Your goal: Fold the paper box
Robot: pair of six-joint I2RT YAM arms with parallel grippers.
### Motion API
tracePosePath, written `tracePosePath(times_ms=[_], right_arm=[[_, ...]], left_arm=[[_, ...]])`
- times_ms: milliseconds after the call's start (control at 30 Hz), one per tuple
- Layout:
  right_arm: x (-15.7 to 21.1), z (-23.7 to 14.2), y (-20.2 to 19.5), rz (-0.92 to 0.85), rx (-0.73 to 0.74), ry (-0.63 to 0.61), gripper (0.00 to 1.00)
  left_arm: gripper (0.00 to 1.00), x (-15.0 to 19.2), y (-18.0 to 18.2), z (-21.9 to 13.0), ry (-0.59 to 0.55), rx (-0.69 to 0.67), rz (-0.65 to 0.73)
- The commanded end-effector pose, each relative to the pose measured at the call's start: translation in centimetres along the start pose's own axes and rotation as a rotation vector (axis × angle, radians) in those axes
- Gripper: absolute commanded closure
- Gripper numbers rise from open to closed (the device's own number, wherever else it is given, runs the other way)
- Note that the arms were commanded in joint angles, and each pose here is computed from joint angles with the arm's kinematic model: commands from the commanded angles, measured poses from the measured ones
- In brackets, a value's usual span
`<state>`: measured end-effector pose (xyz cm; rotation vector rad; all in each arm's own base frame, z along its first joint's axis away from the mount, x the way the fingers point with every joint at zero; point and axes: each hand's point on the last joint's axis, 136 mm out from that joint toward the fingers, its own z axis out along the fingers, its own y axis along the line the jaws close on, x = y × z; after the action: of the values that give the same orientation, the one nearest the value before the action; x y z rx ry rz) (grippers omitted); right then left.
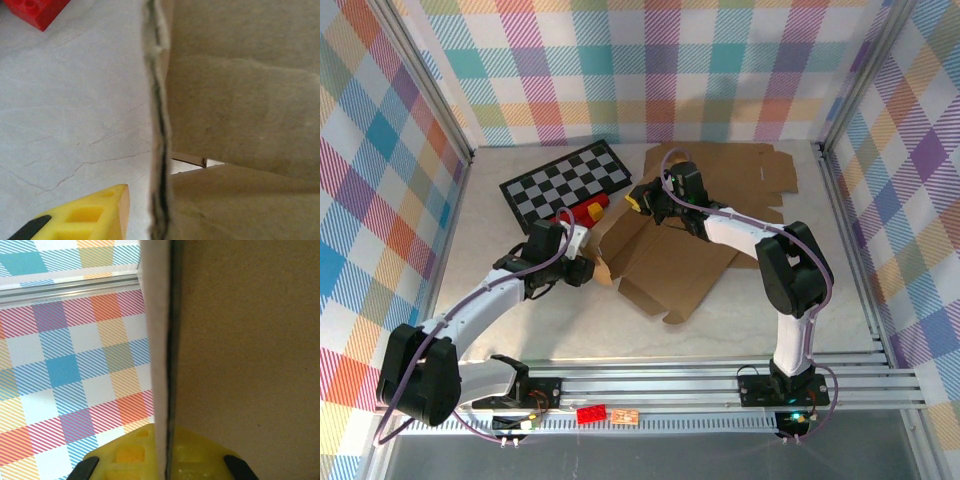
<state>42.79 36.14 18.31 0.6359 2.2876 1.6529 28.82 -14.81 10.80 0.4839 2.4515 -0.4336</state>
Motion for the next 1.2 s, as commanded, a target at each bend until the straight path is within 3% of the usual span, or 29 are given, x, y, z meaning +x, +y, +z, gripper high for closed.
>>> tracePosePath(times_ms=[0, 633, 1167], right_arm=[[-0.2, 0.3, 0.8, 0.012, -0.023, 0.013, 1.00], [-0.2, 1.2, 2.2, 0.005, -0.072, -0.016, 1.00], [0.8, 1.0, 2.0, 0.023, -0.184, -0.128, 1.00]], left_arm=[[0.67, -2.4, -0.9, -0.3, -0.063, 0.056, 0.045], [0.71, -3.7, -3.4, 0.2, -0.055, 0.109, 0.090], [0.63, -5.3, 0.3, 1.7, -0.155, -0.092, -0.159]])
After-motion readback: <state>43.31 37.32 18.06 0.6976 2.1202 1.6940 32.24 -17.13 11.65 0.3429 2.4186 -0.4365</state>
